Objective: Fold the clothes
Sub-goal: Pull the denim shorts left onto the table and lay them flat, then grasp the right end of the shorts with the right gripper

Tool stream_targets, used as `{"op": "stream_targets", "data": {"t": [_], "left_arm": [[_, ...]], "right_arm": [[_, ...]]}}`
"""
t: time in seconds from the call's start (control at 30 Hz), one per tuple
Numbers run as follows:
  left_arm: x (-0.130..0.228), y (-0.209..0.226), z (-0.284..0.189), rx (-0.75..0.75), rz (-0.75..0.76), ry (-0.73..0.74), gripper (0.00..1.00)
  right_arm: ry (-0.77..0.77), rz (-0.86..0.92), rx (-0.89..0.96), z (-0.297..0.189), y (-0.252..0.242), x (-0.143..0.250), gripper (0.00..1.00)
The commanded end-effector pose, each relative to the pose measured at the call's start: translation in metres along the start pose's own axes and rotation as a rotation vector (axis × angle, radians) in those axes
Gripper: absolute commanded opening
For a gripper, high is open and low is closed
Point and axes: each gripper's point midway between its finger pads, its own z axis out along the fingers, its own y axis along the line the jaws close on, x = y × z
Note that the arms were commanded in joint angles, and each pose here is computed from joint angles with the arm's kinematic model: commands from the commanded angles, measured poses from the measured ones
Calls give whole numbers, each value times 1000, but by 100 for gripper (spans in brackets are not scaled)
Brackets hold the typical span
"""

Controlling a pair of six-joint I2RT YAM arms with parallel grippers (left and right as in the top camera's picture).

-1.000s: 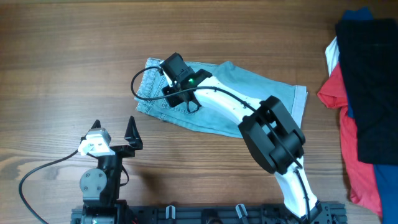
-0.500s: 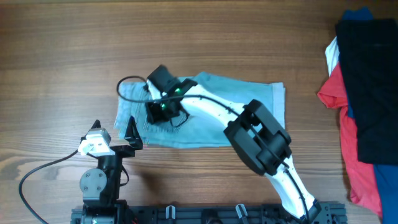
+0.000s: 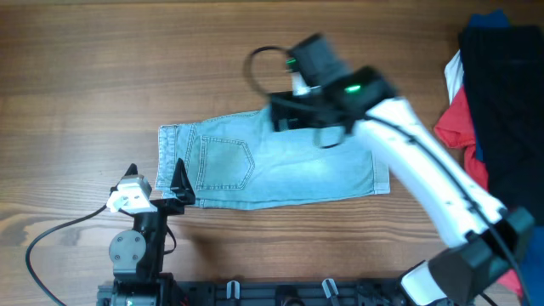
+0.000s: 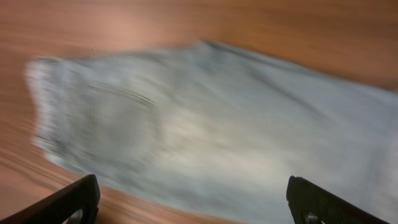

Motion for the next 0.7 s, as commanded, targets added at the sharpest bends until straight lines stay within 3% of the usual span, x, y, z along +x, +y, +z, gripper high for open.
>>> {"op": "stream_targets", "data": {"t": [0.0,0.23,0.33,0.5,0.67], "left_arm": [[0,0,0,-1,20,-5,100],[0,0,0,-1,20,-5,100],[0,0,0,-1,20,-5,100],[0,0,0,-1,20,-5,100],[0,0,0,-1,20,-5,100]], "right_arm": [[120,-7,124,-1,-75,15,97],[250,240,198,30,-186,62,99],[257,278,160,63,-210,87,99],[226,305,94,104,-209,112,94],[209,310,53,114,-204,117,87]]}}
